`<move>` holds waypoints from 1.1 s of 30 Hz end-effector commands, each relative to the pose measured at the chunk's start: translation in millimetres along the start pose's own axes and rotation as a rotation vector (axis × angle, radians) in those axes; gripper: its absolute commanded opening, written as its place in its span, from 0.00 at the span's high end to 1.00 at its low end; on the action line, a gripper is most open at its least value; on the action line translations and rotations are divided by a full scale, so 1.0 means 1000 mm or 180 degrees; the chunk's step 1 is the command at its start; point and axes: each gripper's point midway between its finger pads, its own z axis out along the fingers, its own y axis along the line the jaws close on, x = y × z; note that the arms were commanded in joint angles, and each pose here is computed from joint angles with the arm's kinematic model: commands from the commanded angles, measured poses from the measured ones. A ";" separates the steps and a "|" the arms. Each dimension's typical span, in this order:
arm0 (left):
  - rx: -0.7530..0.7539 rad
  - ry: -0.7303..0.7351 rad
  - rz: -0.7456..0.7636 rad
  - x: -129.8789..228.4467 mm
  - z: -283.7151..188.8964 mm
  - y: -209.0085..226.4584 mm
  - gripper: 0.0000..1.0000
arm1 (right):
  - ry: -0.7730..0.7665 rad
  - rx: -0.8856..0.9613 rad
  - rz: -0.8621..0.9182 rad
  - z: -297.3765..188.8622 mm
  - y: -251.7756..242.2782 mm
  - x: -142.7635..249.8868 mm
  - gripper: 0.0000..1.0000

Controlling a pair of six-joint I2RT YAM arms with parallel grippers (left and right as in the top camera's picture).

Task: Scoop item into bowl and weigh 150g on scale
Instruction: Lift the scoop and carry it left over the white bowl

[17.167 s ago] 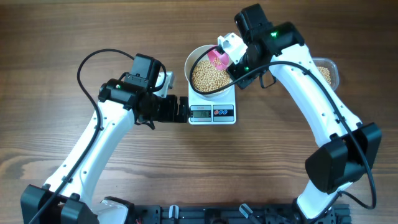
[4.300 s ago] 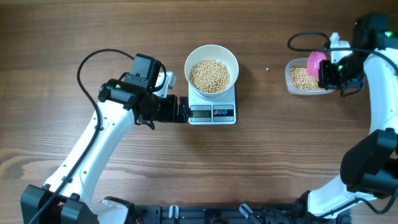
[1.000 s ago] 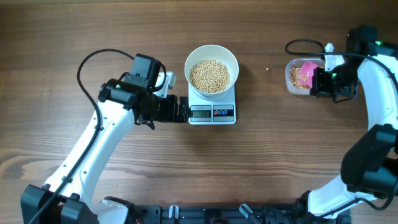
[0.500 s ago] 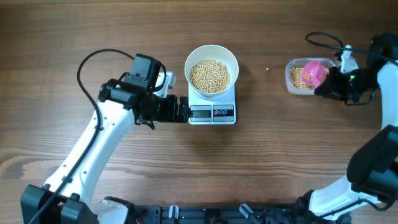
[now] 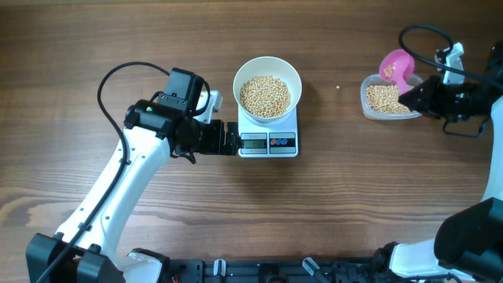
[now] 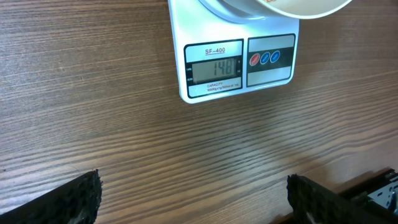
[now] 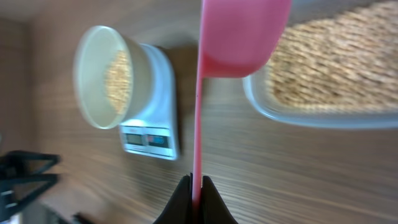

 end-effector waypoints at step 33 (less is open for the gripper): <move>0.0021 0.0018 0.0049 0.000 0.002 0.000 0.00 | -0.0033 -0.0673 -0.1892 0.083 0.175 0.001 0.96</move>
